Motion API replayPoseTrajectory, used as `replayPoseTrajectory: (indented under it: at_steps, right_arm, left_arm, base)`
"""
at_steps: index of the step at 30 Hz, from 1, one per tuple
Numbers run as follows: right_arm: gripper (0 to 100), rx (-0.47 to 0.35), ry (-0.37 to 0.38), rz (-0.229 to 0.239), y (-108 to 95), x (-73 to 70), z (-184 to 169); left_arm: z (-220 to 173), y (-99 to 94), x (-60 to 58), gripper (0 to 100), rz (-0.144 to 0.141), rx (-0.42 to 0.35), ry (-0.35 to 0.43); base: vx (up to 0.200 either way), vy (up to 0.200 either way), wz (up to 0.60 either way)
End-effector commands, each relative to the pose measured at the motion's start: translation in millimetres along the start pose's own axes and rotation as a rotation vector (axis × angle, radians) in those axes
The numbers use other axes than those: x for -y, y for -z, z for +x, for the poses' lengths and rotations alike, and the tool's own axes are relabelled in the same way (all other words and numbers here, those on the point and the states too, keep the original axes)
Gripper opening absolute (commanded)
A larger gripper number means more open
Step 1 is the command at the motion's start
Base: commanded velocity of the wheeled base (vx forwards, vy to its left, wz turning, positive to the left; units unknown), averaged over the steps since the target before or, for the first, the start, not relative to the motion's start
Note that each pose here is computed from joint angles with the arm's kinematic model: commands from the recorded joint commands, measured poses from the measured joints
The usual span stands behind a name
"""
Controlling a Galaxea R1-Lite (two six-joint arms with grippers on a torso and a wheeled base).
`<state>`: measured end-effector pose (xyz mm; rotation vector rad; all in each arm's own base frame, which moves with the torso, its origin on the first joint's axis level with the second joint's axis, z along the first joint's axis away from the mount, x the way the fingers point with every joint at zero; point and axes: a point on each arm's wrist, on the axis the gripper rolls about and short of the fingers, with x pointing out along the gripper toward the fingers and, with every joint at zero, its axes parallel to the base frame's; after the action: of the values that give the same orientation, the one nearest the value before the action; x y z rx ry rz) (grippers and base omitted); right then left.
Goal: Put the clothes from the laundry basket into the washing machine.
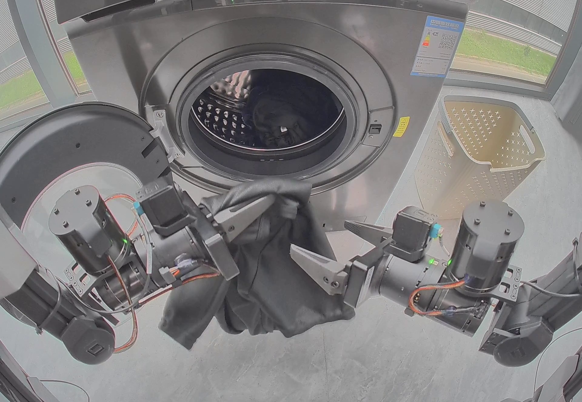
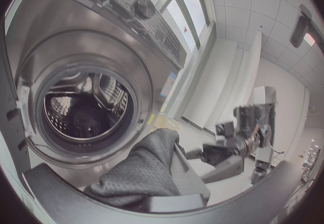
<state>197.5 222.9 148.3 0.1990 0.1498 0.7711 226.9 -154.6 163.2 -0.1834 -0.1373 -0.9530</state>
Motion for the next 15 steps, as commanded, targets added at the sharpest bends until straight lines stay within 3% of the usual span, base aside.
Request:
replayPoseTrajectory:
  at_steps: [1, 5, 15]
  right_arm:
    - [100, -0.053, 0.038, -0.069, 19.9, 13.8, -4.7]
    - [100, -0.038, 0.054, -0.094, 26.1, 21.1, 2.2]
    - [100, 0.006, 0.099, -0.103, 30.9, 39.9, 12.4]
  left_arm:
    - [10.6, -11.4, -2.4, 0, 0.009, 0.066, -0.045]
    - [11.0, -14.5, -1.8, 0, 0.014, 0.08, -0.054]
    - [6.7, -22.1, 1.0, 0, 0.026, 0.1, -0.037]
  base:
    - [0.0, 0.0, 0.0]
    - [0.0, 0.0, 0.0]
    - [0.0, 0.0, 0.0]
